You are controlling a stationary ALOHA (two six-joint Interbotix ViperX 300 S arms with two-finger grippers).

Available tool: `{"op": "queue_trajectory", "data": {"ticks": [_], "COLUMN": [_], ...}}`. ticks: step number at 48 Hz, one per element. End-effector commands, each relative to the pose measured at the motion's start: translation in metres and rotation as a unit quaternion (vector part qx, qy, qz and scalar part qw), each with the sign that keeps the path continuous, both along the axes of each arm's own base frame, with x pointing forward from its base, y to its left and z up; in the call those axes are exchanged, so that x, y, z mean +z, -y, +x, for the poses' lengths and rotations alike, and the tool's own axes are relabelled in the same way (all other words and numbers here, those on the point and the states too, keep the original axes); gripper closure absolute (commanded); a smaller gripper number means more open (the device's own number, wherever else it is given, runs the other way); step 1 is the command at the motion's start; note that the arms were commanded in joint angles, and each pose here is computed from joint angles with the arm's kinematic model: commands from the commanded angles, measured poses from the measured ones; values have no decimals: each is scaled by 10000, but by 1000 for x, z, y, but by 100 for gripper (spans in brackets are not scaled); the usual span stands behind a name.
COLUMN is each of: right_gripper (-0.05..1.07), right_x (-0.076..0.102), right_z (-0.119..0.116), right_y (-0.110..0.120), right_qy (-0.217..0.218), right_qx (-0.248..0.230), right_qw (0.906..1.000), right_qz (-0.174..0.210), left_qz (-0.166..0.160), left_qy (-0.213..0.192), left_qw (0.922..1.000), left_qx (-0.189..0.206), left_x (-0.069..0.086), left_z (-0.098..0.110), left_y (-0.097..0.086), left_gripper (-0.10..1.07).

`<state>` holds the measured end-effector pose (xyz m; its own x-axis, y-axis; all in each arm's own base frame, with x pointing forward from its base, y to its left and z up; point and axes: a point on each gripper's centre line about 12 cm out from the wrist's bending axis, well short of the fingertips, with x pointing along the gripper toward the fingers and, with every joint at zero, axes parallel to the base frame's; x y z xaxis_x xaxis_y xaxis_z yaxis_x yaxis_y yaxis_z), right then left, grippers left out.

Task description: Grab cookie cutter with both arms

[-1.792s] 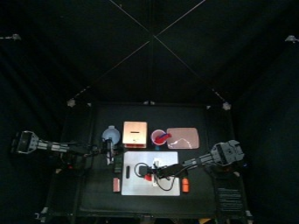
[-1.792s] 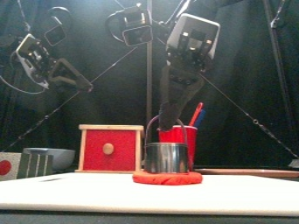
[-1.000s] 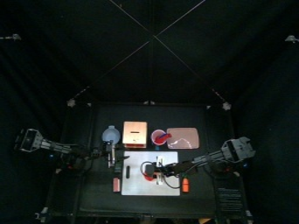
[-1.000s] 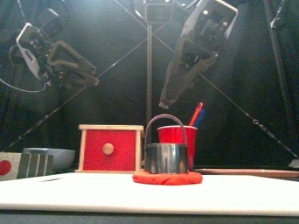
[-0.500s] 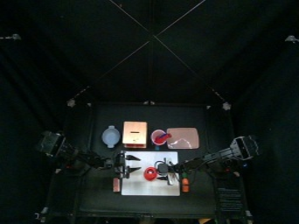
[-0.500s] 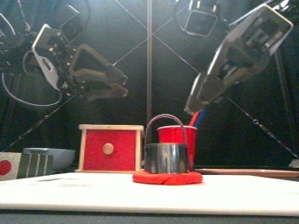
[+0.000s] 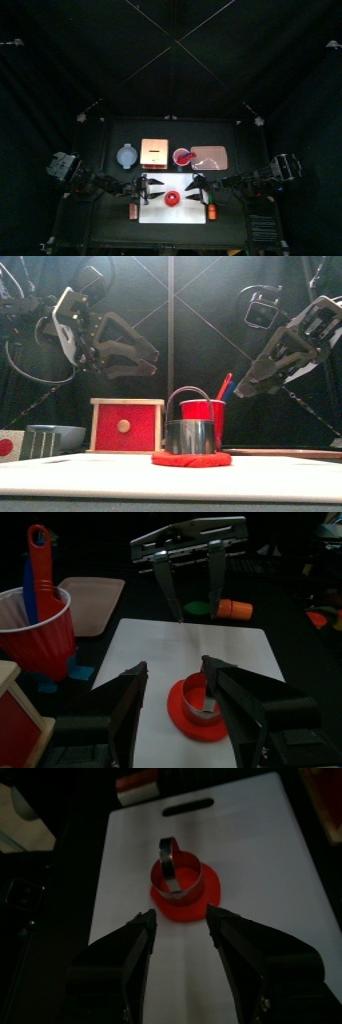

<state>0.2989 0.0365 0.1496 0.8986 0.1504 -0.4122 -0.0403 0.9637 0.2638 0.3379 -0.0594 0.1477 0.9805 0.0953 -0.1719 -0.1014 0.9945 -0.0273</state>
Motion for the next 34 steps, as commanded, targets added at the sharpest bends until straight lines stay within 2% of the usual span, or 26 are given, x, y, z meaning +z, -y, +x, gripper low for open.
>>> {"op": "queue_trajectory", "data": {"ticks": [1, 13, 22, 34], "right_gripper": [23, 23, 23, 23], "right_x": [3, -9, -7, -11], "right_z": [7, 25, 26, 38], "right_y": [3, -7, -25, -31], "right_qy": [298, 604, 624, 638], "right_qx": [-199, -471, -425, -376], "right_qw": [9994, 9942, 9944, 9942], "right_qz": [16, -760, -737, -785], "left_qz": [-6, 86, -16, -39], "left_qy": [219, 316, 268, 61], "left_qw": [9998, 9995, 9996, 9999], "left_qx": [-20, 0, -90, -118], "left_x": [7, -13, -20, -30], "left_z": [8, 20, 27, 28], "left_y": [5, 22, 34, 35], "left_gripper": [13, 13, 13, 13]}}
